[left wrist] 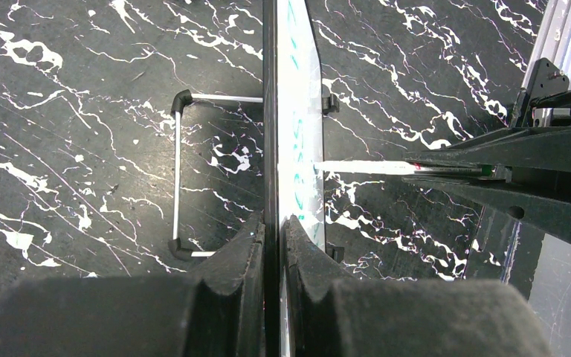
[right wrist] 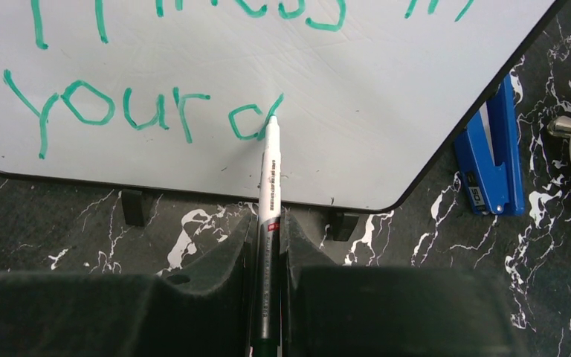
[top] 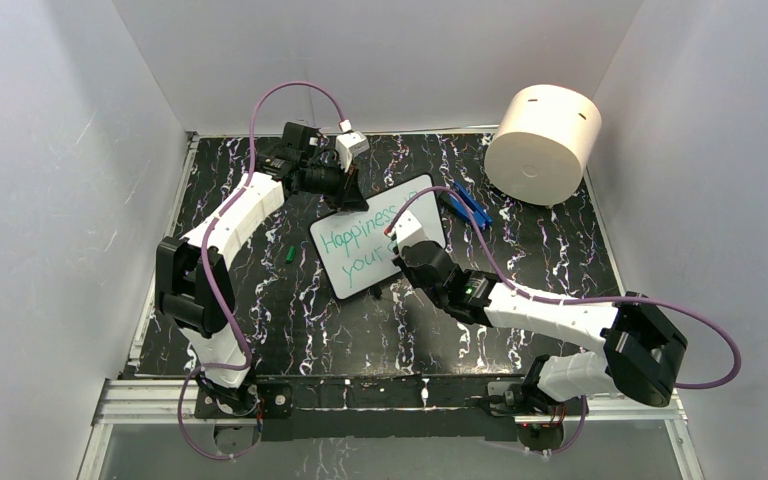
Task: Write a sentence on the whiteboard
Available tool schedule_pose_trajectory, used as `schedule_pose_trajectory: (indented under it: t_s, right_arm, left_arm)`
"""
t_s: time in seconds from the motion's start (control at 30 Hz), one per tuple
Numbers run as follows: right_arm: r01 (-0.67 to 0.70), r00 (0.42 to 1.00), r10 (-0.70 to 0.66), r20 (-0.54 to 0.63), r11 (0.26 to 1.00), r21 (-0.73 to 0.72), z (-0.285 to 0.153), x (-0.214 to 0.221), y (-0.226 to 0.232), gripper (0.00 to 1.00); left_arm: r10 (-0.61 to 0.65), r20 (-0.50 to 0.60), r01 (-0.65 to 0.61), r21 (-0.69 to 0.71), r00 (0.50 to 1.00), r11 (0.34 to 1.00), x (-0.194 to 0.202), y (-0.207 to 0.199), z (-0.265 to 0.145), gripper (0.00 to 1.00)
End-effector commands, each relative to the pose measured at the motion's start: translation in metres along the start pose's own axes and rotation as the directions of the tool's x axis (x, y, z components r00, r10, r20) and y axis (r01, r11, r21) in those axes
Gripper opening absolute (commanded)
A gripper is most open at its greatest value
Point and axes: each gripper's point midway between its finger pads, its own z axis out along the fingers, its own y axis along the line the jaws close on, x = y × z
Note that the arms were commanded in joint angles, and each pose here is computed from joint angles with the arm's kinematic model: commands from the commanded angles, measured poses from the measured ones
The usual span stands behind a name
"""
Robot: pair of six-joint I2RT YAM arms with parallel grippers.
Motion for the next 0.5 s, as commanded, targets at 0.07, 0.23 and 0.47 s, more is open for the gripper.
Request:
schedule_pose_trajectory:
  t_s: [0.07, 0.23, 0.47]
  right_arm:
    - [-0.053, 0.994, 0.048, 0.096, 0.997, 0.052, -0.002, -0.027, -0.012, 0.00]
    - [-0.056, 0.996, 0.051, 0.077, 0.996, 0.065, -0.001, -0.022, -0.015, 0.00]
    - [-0.065, 0.997, 0.063, 0.036, 0.995, 0.074, 0.000, -0.009, -0.017, 0.00]
  left_arm:
    - [-0.069, -0.148, 0.074, 0.030, 0.987, 0.997, 0.049, -0.009, 0.010, 0.00]
    - [-0.070, -0.149, 0.075, 0.030, 0.986, 0.997, 0.049, -0.009, 0.010, 0.00]
    - [-0.068, -0.147, 0.073, 0.029, 0.987, 0.997, 0.048, -0.009, 0.010, 0.00]
